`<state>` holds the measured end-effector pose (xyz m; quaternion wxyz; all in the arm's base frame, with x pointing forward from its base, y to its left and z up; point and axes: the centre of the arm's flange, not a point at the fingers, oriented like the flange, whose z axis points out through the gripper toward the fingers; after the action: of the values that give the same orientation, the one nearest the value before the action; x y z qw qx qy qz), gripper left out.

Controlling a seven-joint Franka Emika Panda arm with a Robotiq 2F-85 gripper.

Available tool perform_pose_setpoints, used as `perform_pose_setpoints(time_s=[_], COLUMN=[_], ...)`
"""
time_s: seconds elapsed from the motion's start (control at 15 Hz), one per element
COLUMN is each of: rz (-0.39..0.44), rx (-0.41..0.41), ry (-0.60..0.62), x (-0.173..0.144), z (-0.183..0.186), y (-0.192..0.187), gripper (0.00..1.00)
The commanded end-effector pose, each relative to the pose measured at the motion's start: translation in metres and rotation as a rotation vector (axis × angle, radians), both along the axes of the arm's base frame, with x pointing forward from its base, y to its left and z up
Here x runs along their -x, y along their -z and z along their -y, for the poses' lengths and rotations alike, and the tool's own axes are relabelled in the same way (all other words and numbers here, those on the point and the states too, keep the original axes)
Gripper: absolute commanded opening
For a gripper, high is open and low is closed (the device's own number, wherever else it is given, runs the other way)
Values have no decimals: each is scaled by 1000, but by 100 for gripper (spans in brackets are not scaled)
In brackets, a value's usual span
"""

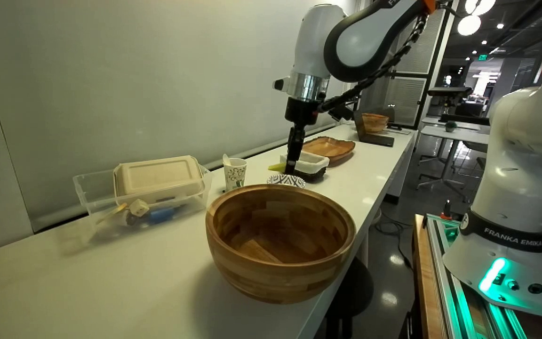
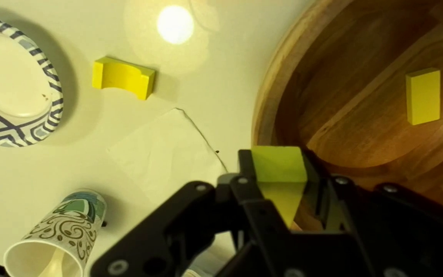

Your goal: Remove the yellow block from the wooden bowl and place it on the counter.

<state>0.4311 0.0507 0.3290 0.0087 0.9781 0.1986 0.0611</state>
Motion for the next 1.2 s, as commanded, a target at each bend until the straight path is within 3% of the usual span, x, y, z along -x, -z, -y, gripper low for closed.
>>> perform_pose_setpoints(time_s=[0.0,0.2,0.47,0.8,1.13], rz=[36,49,18,-55,-47], rx=[49,82,92,87,73], ry=[149,289,380,348,347], x=[-22,-33,-36,-27,-27], z=[34,76,116,114,111], y=[16,33,67,115,152], gripper=[9,9,9,9,9])
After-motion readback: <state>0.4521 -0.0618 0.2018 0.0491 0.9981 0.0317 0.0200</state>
